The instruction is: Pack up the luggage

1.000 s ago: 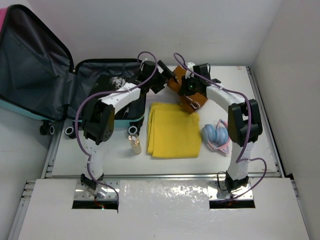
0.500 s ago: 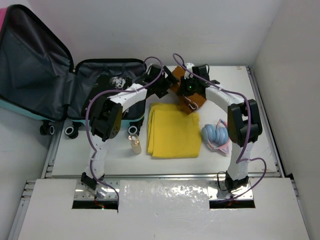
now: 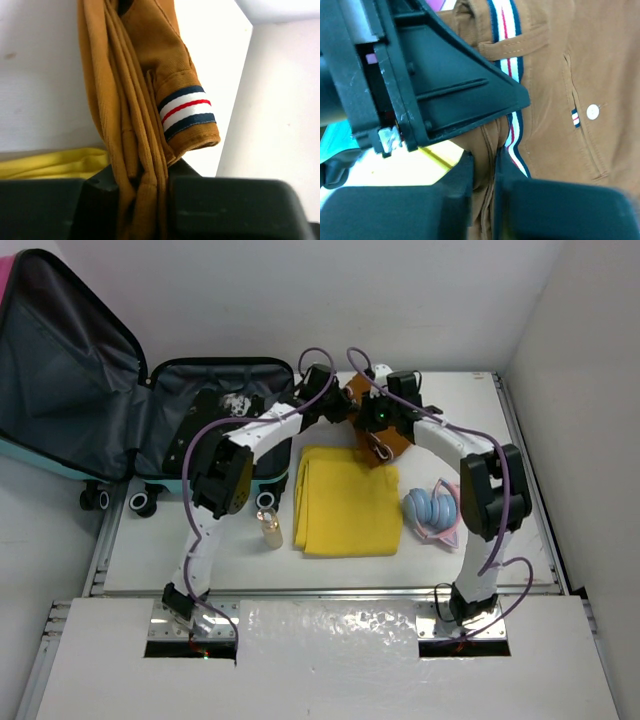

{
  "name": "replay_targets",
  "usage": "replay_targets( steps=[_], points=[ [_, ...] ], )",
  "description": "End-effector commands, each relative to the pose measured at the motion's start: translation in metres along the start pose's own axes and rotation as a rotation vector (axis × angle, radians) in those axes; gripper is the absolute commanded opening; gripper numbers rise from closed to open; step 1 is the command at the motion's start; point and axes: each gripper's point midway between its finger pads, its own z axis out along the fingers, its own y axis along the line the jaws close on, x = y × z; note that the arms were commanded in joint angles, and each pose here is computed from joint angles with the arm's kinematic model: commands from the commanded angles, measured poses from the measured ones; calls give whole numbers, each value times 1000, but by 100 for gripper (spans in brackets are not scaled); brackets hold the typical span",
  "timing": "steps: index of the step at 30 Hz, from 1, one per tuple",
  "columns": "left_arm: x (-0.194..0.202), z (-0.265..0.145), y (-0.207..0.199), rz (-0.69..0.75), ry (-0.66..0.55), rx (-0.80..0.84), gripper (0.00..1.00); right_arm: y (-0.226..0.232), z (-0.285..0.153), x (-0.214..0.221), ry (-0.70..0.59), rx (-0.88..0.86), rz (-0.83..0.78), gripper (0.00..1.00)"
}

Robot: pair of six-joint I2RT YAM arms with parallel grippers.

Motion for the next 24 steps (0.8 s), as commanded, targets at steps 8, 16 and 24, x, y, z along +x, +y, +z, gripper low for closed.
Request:
replay_targets(
  steps=[8, 16, 24],
  points=[
    [-65, -30, -93, 298, -153, 223, 0, 39, -108, -58, -188, -17, -88, 99],
    [-170, -132, -88, 361, -350, 234, 0, 22, -175, -28, -242, 158, -85, 99],
    [-249, -249, -27, 271, -551, 119, 0, 27, -184, -17, -253, 141, -85, 99]
  ],
)
